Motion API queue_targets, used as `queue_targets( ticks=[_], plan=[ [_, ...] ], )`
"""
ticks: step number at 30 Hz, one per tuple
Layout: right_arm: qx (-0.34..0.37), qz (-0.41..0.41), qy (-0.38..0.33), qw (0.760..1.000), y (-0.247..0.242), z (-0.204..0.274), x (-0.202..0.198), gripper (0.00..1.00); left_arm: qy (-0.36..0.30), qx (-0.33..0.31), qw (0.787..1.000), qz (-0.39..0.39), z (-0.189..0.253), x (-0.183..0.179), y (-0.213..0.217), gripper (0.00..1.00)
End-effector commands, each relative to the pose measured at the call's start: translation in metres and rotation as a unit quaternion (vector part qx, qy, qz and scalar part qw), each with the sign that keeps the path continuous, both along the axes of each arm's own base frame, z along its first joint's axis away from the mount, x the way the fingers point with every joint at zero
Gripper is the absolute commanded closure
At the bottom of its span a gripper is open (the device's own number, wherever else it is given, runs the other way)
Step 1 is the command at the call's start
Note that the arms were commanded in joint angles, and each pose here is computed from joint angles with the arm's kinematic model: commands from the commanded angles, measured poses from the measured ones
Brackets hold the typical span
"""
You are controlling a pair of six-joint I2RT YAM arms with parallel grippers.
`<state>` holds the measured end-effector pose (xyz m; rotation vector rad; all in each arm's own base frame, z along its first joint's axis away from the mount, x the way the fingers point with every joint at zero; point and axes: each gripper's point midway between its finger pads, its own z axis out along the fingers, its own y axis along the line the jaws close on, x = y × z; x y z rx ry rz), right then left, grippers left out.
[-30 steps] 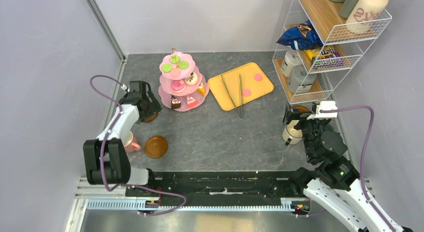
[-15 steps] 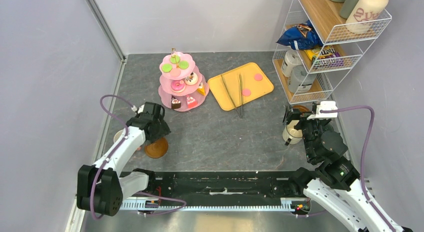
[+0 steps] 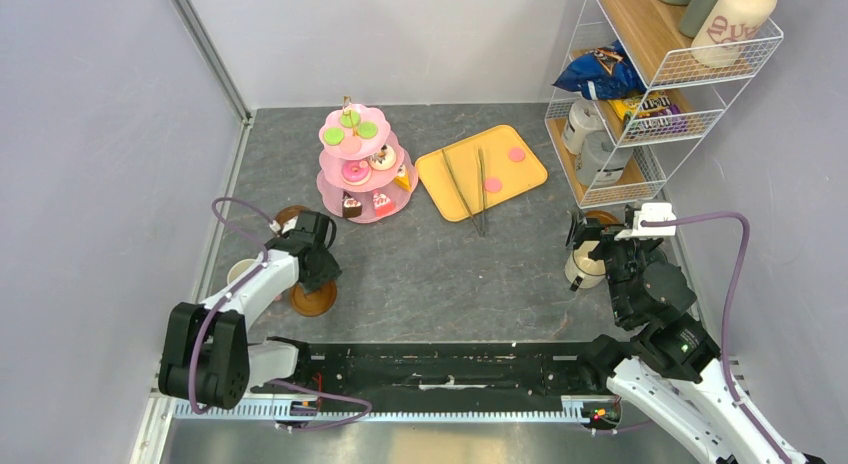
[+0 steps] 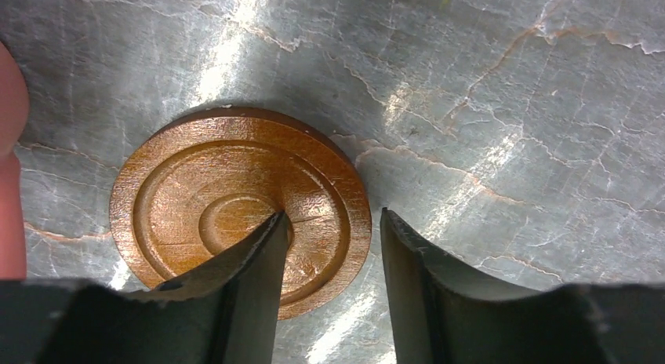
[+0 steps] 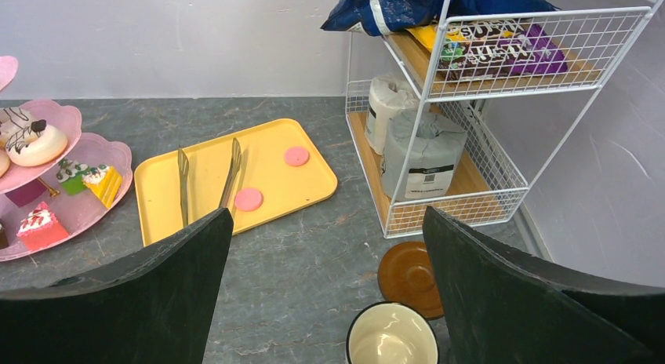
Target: Serve the afternoon tea
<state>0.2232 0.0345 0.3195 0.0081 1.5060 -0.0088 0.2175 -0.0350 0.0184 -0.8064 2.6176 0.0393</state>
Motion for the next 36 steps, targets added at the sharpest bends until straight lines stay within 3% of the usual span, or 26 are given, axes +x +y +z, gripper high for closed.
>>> queue_targets(
  ticks=[1,3,8,16,36],
  plan=[
    [0.012,0.001,-0.011,1.000,-0.001,0.006,-0.002,0.01,-0.024,-0.049,0.998,-0.001,-0.001,0.018,-0.026,0.50],
    [0.014,0.001,-0.012,1.000,-0.001,0.006,-0.003,0.01,-0.035,-0.059,0.998,-0.009,0.002,0.027,-0.035,0.59],
    [0.013,0.000,-0.012,1.000,-0.001,0.006,-0.003,0.01,-0.062,-0.085,0.994,-0.024,0.011,0.055,-0.064,0.65],
    [0.013,-0.001,-0.012,1.000,-0.002,0.006,-0.003,0.01,-0.075,-0.089,0.992,-0.045,0.015,0.096,-0.092,0.67],
    [0.012,-0.001,-0.010,1.000,-0.002,0.004,-0.003,0.01,-0.102,-0.084,0.989,-0.065,0.027,0.116,-0.106,0.60]
  ],
)
